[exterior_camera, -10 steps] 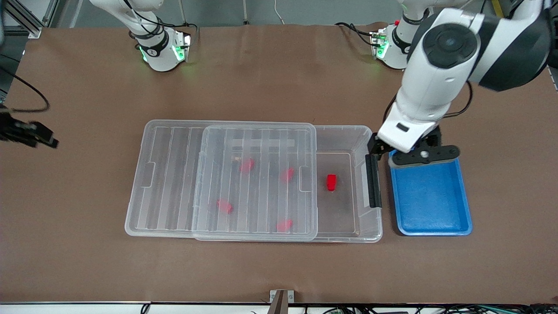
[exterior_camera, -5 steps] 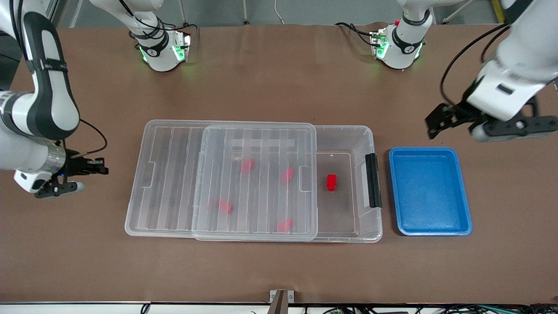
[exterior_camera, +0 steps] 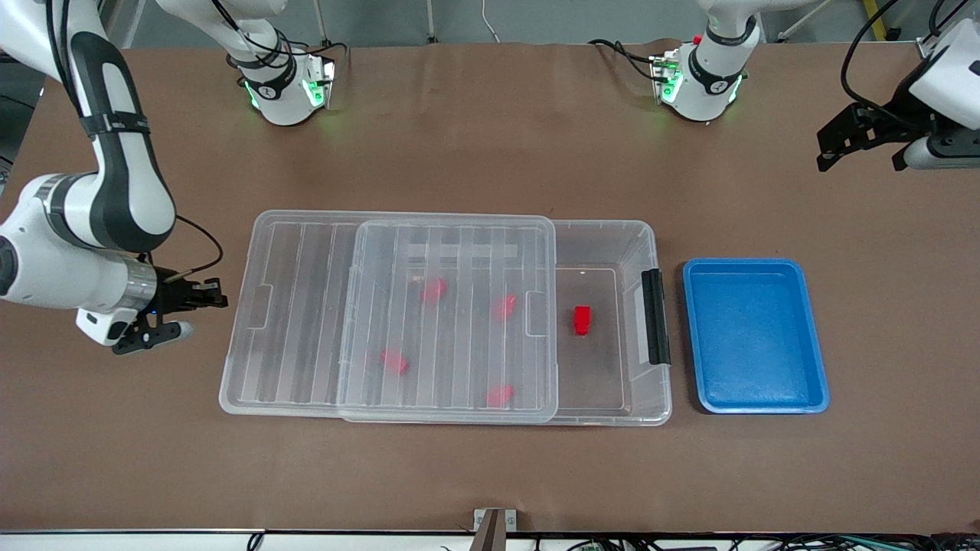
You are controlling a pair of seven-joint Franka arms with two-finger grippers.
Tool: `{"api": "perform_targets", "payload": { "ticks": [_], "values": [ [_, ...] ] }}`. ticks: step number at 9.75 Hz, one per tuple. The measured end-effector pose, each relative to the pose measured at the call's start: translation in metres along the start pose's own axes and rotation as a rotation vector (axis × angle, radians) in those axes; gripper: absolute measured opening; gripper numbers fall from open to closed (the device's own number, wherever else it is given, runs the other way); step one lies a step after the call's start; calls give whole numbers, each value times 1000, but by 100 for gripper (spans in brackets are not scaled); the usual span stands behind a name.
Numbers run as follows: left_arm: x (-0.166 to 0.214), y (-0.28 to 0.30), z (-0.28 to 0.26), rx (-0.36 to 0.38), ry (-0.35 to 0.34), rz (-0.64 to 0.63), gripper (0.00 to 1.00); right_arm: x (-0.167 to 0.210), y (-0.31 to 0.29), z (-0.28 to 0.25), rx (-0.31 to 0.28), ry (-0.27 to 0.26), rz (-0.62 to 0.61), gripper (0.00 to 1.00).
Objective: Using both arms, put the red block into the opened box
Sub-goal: 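Slide the lid back over the box with the right gripper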
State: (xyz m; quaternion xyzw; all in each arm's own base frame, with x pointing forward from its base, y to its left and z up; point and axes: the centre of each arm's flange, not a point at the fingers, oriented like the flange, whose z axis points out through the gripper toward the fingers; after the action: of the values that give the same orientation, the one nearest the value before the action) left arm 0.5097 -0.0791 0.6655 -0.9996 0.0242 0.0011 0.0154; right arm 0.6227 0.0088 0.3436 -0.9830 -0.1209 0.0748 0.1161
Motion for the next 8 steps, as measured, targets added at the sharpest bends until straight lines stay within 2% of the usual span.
{"api": "perform_targets", "payload": {
  "ticks": [3,8],
  "values": [
    [-3,-18,0,3,-6,-14,100,8,-24,11,64,2,20,1],
    [-3,-22,1,3,-9,-19,100,30,-110,28,73,7,60,1]
  ]
}}
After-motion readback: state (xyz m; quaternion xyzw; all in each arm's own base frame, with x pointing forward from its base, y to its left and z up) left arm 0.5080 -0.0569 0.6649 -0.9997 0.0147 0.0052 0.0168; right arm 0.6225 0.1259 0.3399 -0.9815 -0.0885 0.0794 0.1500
